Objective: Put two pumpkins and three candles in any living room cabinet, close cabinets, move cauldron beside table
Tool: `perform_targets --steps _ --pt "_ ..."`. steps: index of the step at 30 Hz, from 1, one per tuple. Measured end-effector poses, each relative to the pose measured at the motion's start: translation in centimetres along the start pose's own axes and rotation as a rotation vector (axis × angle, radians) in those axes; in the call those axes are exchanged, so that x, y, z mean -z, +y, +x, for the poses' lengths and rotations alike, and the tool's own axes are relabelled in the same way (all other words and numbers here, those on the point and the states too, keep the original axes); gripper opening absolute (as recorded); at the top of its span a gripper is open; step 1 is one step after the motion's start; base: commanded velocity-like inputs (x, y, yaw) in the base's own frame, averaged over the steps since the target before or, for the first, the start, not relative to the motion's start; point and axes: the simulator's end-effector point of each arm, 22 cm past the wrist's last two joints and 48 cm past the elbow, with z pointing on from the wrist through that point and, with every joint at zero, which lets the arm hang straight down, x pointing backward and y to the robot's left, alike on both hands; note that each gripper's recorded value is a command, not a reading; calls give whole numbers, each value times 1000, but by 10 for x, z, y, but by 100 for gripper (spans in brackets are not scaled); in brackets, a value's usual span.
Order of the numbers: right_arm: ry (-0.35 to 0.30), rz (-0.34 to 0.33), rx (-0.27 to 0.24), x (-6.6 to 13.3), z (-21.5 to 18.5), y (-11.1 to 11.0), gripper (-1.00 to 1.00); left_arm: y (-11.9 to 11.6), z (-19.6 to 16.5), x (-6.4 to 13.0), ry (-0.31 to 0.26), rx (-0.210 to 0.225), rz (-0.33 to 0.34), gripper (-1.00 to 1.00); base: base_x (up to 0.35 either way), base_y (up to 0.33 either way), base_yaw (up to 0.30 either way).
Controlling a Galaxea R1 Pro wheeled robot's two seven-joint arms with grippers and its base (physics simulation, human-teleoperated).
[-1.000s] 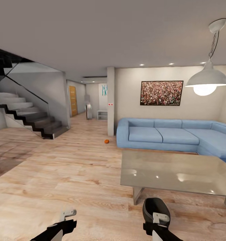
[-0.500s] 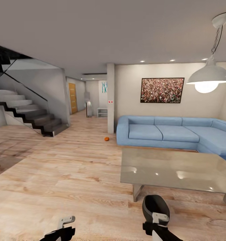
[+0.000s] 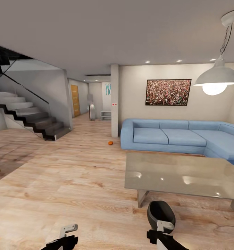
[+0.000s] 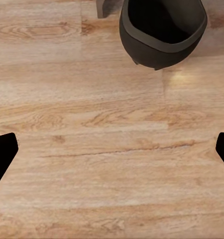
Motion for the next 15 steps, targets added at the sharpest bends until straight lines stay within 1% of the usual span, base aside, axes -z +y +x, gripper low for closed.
perform_targets --steps 5,9,12,15 --pt "1 -4 2 0 1 3 100 0 1 0 2 0 -1 100 -122 0 16" --pt "5 -5 3 -1 3 4 100 0 3 -1 6 -1 -1 100 -153 0 93" --pt "7 -3 4 -2 4 3 100 1 4 -2 9 1 -2 100 -55 0 99" --pt "8 -1 7 -2 5 2 100 1 5 -2 11 1 -3 100 -17 0 35"
